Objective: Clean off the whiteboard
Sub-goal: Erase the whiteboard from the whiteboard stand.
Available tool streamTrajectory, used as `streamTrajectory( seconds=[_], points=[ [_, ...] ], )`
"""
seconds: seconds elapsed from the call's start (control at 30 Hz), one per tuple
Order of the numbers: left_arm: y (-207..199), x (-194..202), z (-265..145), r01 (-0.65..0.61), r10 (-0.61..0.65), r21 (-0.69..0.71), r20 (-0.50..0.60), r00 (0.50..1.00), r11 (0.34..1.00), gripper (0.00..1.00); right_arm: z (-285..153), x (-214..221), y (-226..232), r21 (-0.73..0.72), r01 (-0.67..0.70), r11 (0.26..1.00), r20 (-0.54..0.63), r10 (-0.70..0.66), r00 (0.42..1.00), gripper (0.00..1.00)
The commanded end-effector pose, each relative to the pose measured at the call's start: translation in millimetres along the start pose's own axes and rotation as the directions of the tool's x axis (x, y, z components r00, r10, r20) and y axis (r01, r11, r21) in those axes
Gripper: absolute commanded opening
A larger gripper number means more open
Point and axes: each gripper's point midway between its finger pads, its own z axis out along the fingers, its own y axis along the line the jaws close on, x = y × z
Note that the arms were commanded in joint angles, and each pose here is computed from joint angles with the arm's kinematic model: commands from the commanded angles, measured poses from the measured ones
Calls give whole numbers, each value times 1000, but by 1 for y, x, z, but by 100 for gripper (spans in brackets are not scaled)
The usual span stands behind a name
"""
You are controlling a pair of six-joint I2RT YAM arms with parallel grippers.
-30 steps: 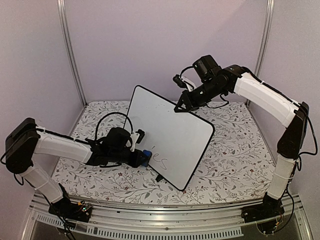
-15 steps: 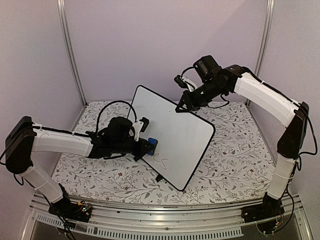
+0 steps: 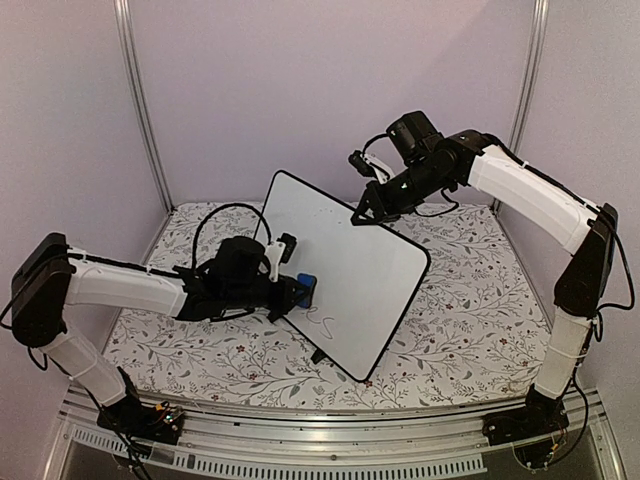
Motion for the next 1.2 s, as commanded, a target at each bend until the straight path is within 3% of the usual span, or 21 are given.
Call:
streamTrajectory(
  seconds=[0.0,0.57,1.17],
  points=[
    [27,55,12,44,-54,-98,-103,993,994,0,29,52,14,-55,71,996,-192,-80,978,0],
    [25,133,9,87,-96,-49,-243,965,995,0,32,53,13,-59,72,996,-199,-82,976,0],
    [25,151,7,91,-102,-48,-338,936,995,0,30,53,13,-54,71,996,-197,-81,977,0]
  ],
)
